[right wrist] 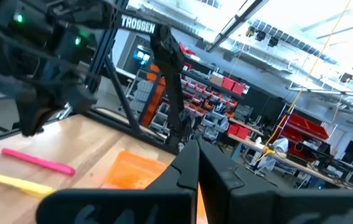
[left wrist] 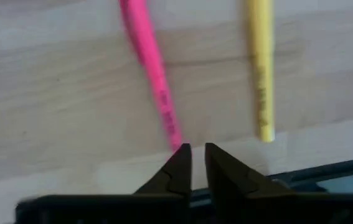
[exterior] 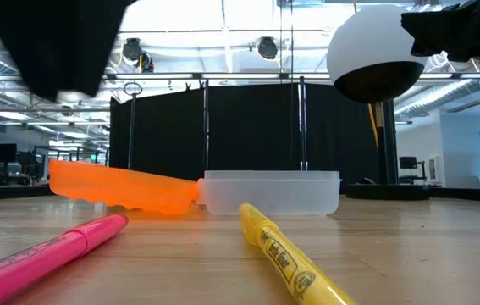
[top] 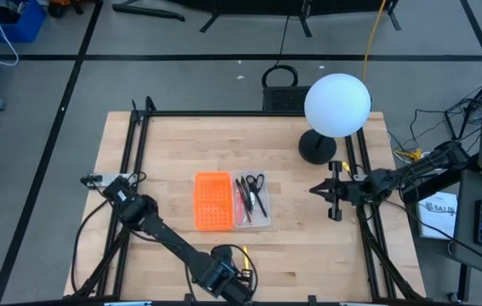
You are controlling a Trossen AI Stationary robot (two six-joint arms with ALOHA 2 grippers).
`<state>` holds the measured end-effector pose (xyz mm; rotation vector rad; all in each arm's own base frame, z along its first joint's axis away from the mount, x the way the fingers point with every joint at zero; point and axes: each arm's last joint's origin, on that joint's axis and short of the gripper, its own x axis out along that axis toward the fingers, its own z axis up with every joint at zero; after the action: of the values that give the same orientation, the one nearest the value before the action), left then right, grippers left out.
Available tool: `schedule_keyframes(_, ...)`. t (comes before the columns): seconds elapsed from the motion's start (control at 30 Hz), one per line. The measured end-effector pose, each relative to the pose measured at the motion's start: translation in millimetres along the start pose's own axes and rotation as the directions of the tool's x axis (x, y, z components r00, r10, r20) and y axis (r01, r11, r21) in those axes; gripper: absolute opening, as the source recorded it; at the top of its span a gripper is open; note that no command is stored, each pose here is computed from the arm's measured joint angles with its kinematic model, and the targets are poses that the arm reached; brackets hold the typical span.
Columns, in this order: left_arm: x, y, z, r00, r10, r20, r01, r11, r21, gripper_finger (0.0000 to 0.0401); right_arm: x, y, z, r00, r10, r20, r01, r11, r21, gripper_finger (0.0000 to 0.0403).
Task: Pick & place school supplies into a supply box
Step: Put the pink pen into the supply box
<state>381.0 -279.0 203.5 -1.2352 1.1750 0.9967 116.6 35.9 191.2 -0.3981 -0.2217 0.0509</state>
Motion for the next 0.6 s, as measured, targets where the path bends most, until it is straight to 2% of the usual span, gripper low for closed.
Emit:
schedule_keyframes(0.13,14,2,-3,0.998,0.012,-0.064,-0.009,0.999,0.052,0.0095,0,-1,1,1.0,-0.007,0.014,0.007,1.0,0.005,0.0)
schedule_keyframes(0.27,24,6,-5,0.999,0.007,-0.041,-0.004,0.997,0.082,0.0147,0,-1,2,1.0,-0.013,0.025,0.012,1.0,0.015,0.0)
schedule_keyframes(0.43,36,12,0,0.998,0.055,-0.021,-0.053,0.995,0.088,0.0211,0,-2,3,0.999,-0.016,0.032,0.014,0.998,0.059,0.0)
schedule_keyframes(0.6,50,17,10,0.995,0.095,-0.005,-0.094,0.992,0.082,0.0237,0,-1,2,1.0,-0.011,0.022,0.009,0.998,0.069,0.0)
